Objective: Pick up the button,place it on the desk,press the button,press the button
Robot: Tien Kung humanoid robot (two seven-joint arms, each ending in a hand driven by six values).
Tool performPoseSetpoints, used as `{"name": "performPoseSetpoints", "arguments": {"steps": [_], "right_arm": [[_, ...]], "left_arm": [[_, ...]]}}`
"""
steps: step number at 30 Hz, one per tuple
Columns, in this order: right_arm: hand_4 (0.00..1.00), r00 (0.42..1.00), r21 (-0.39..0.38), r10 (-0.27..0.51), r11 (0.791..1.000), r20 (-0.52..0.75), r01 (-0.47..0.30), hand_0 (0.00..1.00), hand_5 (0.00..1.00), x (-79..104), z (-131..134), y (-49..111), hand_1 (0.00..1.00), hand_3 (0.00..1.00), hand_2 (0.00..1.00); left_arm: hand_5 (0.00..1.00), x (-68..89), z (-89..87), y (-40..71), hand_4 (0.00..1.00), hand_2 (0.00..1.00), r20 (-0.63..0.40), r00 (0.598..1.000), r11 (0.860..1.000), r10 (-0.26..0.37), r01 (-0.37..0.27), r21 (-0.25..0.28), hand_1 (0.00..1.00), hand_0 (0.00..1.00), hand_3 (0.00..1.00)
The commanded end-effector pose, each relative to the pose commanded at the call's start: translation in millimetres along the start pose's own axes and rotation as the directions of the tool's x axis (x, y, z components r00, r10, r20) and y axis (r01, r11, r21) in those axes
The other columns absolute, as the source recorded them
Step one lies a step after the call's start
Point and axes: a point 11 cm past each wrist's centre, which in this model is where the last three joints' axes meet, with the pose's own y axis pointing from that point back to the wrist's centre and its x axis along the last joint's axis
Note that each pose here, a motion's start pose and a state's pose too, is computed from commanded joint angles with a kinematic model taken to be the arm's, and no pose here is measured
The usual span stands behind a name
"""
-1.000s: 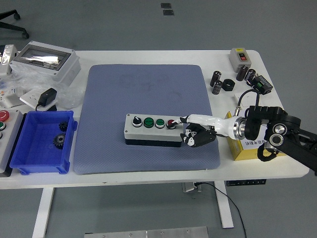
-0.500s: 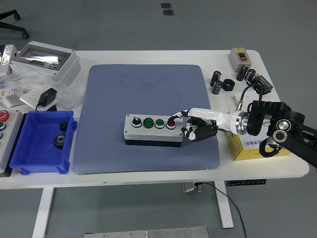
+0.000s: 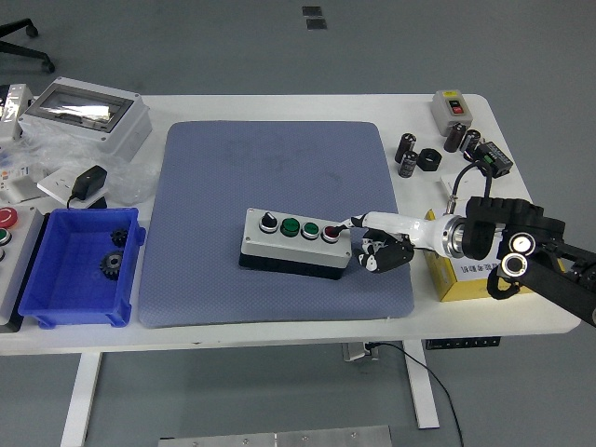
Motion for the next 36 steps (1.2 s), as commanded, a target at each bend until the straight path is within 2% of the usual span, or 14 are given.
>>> {"name": "performPoseSetpoints", "arguments": {"steps": [4, 8, 10, 14, 17, 18, 20, 23, 24, 26, 29, 30, 35, 36], "right_arm": [[0.221, 0.998, 0.086, 0.004, 0.996, 0.056, -0.008, 0.043, 0.037, 7.1, -12.9, 8.7, 0.160, 0.881, 0.218], [0.224, 0.987, 0.206, -0.008, 0.978, 0.158, -0.025, 0.042, 0.035, 12.6, -25.2, 20.3, 0.160, 0.872, 0.216], [0.224, 0.974, 0.261, 0.014, 0.962, 0.228, -0.075, 0.042, 0.035, 18.1, -28.9, 25.7, 0.160, 0.872, 0.216], [0.237, 0.933, 0.303, 0.164, 0.915, 0.321, -0.265, 0.044, 0.032, 31.0, -26.9, 29.1, 0.161, 0.831, 0.217], [0.237, 0.873, 0.285, 0.310, 0.858, 0.375, -0.427, 0.044, 0.032, 38.5, -14.7, 27.3, 0.161, 0.831, 0.217], [0.285, 0.846, 0.278, 0.351, 0.833, 0.401, -0.477, 0.066, 0.008, 40.3, -10.1, 27.2, 0.179, 0.779, 0.230], [0.285, 0.775, 0.262, 0.418, 0.774, 0.474, -0.577, 0.066, 0.008, 42.0, -1.0, 28.1, 0.179, 0.779, 0.230], [0.285, 0.611, 0.191, 0.493, 0.661, 0.619, -0.726, 0.066, 0.008, 40.7, 21.0, 31.3, 0.179, 0.779, 0.230], [0.516, 0.559, 0.162, 0.513, 0.626, 0.651, -0.763, 0.476, 0.197, 38.9, 28.2, 32.5, 0.644, 0.806, 0.668], [0.516, 0.475, 0.109, 0.553, 0.566, 0.685, -0.817, 0.476, 0.197, 29.4, 40.2, 32.8, 0.644, 0.806, 0.668], [0.516, 0.425, 0.096, 0.602, 0.500, 0.676, -0.860, 0.476, 0.197, 14.6, 39.2, 32.2, 0.644, 0.806, 0.668], [0.624, 0.421, 0.097, 0.620, 0.486, 0.662, -0.869, 0.762, 0.382, 11.3, 37.0, 32.4, 0.767, 0.797, 0.776], [0.624, 0.414, 0.095, 0.745, 0.432, 0.523, -0.897, 0.762, 0.382, -0.1, 31.6, 31.2, 0.767, 0.797, 0.776], [0.947, 0.409, 0.097, 0.766, 0.419, 0.496, -0.903, 0.881, 0.887, -0.8, 31.0, 31.8, 0.869, 0.910, 0.897]], "left_arm": [[0.002, -0.9, -0.2, -0.2, 0.278, 0.491, -0.001, 1.000, 1.000, -0.003, 0.003, -0.003, 0.544, 0.666, 0.552], [0.002, -2.4, -0.6, -0.4, 0.279, 0.492, -0.003, 1.000, 1.000, -0.007, 0.007, -0.005, 0.545, 0.666, 0.553], [0.002, -3.2, -1.3, -0.5, 0.279, 0.492, -0.003, 1.000, 1.000, -0.008, 0.008, -0.002, 0.545, 0.666, 0.553], [0.002, -5.1, -2.9, -0.9, 0.280, 0.493, -0.001, 1.000, 1.000, -0.009, 0.009, 0.003, 0.546, 0.666, 0.554], [0.002, -8.0, -4.5, -1.3, 0.280, 0.493, 0.000, 1.000, 1.000, -0.009, 0.009, 0.009, 0.546, 0.666, 0.554], [0.002, -9.4, -5.3, -1.6, 0.279, 0.492, 0.001, 1.000, 1.000, -0.009, 0.009, 0.011, 0.545, 0.666, 0.553], [0.002, -11.7, -6.7, -2.0, 0.279, 0.492, 0.003, 1.000, 1.000, -0.007, 0.007, 0.015, 0.545, 0.666, 0.553], [0.002, -14.9, -8.5, -2.5, 0.279, 0.492, 0.005, 1.000, 1.000, -0.003, 0.003, 0.020, 0.545, 0.666, 0.553], [0.002, -15.5, -8.7, -2.6, 0.280, 0.492, 0.006, 1.000, 1.000, -0.002, 0.002, 0.021, 0.545, 0.666, 0.553], [0.002, -15.2, -8.4, -2.7, 0.280, 0.492, 0.006, 1.000, 1.000, 0.011, -0.011, 0.018, 0.545, 0.666, 0.553], [0.002, -14.4, -7.6, -2.7, 0.280, 0.492, 0.006, 1.000, 1.000, 0.024, -0.024, 0.012, 0.545, 0.666, 0.553], [0.002, -14.2, -7.6, -2.7, 0.282, 0.492, 0.006, 1.000, 1.000, 0.026, -0.026, 0.012, 0.546, 0.668, 0.552], [0.002, -13.3, -6.7, -2.5, 0.282, 0.492, 0.009, 0.999, 0.999, 0.031, -0.032, 0.014, 0.546, 0.668, 0.552], [0.002, -13.5, -6.5, -2.5, 0.296, 0.495, 0.010, 0.999, 0.999, 0.031, -0.031, 0.015, 0.550, 0.667, 0.558]]}}
